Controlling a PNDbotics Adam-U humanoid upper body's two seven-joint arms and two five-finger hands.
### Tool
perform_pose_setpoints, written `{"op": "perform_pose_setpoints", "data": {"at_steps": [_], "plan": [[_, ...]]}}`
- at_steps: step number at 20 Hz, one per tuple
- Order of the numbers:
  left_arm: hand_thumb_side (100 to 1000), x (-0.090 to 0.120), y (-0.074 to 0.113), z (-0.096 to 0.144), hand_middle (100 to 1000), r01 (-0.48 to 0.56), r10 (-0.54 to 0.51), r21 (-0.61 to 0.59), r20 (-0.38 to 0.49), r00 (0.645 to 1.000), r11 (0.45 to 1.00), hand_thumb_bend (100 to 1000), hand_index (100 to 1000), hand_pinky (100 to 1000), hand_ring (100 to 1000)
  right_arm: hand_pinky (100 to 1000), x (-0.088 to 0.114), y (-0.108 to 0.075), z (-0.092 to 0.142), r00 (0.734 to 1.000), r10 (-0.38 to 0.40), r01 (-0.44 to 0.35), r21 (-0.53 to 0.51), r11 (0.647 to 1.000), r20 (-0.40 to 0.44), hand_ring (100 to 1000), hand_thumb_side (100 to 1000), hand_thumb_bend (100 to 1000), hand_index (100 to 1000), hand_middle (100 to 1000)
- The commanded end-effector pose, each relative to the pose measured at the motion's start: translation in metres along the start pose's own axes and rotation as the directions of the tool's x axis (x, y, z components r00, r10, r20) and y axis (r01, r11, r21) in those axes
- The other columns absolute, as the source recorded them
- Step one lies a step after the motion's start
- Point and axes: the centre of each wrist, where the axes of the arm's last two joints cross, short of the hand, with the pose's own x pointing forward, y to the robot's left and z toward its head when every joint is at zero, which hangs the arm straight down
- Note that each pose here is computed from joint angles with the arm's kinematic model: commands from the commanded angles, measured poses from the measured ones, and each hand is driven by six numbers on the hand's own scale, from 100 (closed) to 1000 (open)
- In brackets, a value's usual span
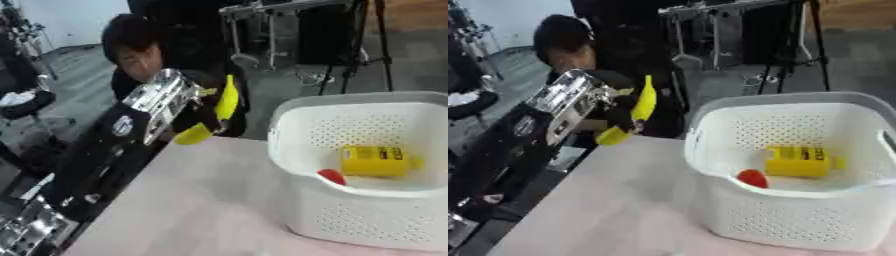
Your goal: Pick up objects on the table and place them in the box.
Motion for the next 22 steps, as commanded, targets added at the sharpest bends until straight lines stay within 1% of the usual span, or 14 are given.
{"op": "perform_pose_setpoints", "data": {"at_steps": [1,10,11,16,19,22], "plan": [[586,-0.013,0.018,0.007,662,0.002,0.0,0.044,-0.041,0.999,0.999,171,616,608,717,691,0.005,0.0,-0.012,0.999,-0.005,0.005,-0.006,1.0,0.054,523,523,100,480,460],[589,-0.006,0.048,0.014,655,0.034,-0.031,0.121,-0.027,0.999,0.992,164,616,605,717,691,0.005,0.0,-0.012,0.998,0.0,0.0,0.001,1.0,0.062,524,518,100,481,460],[588,-0.002,0.054,0.015,644,0.042,-0.04,0.136,-0.015,0.999,0.99,166,615,601,711,690,0.005,0.0,-0.012,0.998,0.0,0.0,0.003,1.0,0.064,525,516,100,481,461],[591,0.012,0.076,0.017,655,0.055,-0.06,0.176,0.024,0.998,0.983,163,617,604,716,690,0.005,0.0,-0.012,0.998,0.004,-0.005,0.008,1.0,0.067,525,515,100,481,461],[593,0.026,0.09,0.021,661,0.07,-0.083,0.209,0.055,0.995,0.975,160,613,597,721,690,0.005,0.0,-0.011,0.998,0.004,-0.005,0.011,1.0,0.065,525,514,100,481,461],[593,0.035,0.098,0.022,661,0.082,-0.101,0.223,0.074,0.992,0.971,161,613,597,721,690,0.005,0.0,-0.011,0.998,0.003,-0.004,0.012,1.0,0.064,525,514,100,481,461]]}}
